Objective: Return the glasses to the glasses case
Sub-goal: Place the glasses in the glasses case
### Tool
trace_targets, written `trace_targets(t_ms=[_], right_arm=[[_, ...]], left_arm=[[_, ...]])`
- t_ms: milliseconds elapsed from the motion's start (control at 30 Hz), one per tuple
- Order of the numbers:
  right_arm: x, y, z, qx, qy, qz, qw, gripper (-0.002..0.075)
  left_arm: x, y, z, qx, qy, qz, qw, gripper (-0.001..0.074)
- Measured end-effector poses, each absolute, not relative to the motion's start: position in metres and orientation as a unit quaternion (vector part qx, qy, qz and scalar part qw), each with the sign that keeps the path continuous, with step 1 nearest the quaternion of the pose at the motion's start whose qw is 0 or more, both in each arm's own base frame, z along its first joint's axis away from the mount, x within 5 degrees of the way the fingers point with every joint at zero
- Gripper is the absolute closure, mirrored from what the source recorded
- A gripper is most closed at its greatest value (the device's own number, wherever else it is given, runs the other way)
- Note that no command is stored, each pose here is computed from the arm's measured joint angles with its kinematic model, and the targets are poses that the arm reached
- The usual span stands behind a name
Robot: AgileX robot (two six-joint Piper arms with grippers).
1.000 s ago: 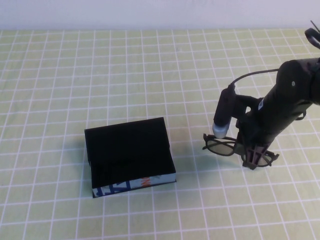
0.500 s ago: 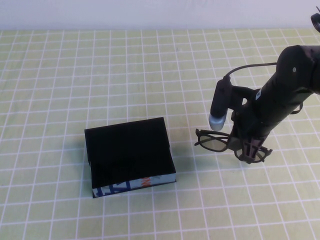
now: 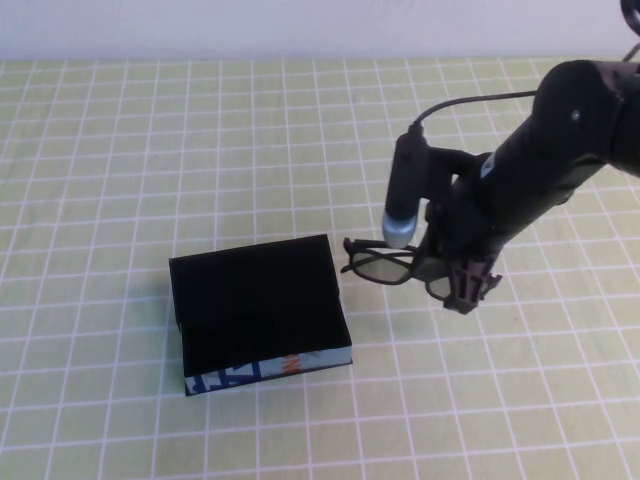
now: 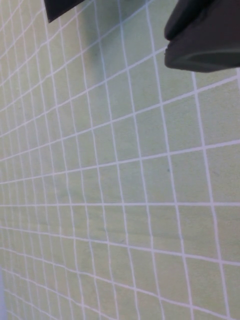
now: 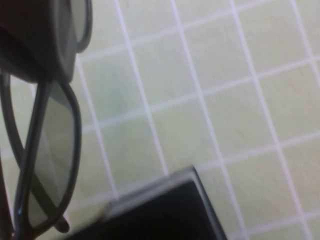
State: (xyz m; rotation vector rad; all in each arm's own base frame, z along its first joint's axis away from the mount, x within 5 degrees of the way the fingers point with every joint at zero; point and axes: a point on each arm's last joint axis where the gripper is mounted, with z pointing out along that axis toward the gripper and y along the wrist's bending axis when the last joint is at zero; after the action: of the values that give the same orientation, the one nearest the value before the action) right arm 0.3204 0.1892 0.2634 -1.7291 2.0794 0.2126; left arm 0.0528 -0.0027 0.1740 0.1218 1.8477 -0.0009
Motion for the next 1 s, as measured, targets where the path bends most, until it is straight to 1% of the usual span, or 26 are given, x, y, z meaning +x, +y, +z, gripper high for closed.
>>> trace_targets(t_ms=[133, 233, 367, 500, 700, 1000], right_arm=[[0.308, 0.221, 0.273, -0.660, 0.712, 0.085, 0.224, 0.0726], [0.301, 0.246, 0.275, -0.686, 0.684, 0.091, 0.230, 0.0726], [0.299, 0.277, 0.269, -0.714, 0.654, 0.099, 0.230, 0.0726], [0.305, 0.298, 0.264, -0.731, 0.634, 0.111, 0.228, 0.0726], [0.312, 0.315, 0.256, -0.743, 0.611, 0.142, 0.233, 0.0726], [0.314, 0.318, 0.248, -0.748, 0.607, 0.149, 0.222, 0.0726]], left_arm=[[0.053, -0.002, 0.175, 0.061, 0.793, 0.012, 0.606, 0.0738], [0.054, -0.002, 0.178, 0.051, 0.784, 0.003, 0.619, 0.0738], [0.055, -0.003, 0.182, 0.042, 0.769, -0.008, 0.638, 0.0738], [0.055, -0.003, 0.184, 0.040, 0.763, -0.011, 0.645, 0.0738], [0.055, -0.003, 0.184, 0.040, 0.763, -0.011, 0.645, 0.0738], [0.055, -0.003, 0.184, 0.040, 0.762, -0.011, 0.647, 0.0738]])
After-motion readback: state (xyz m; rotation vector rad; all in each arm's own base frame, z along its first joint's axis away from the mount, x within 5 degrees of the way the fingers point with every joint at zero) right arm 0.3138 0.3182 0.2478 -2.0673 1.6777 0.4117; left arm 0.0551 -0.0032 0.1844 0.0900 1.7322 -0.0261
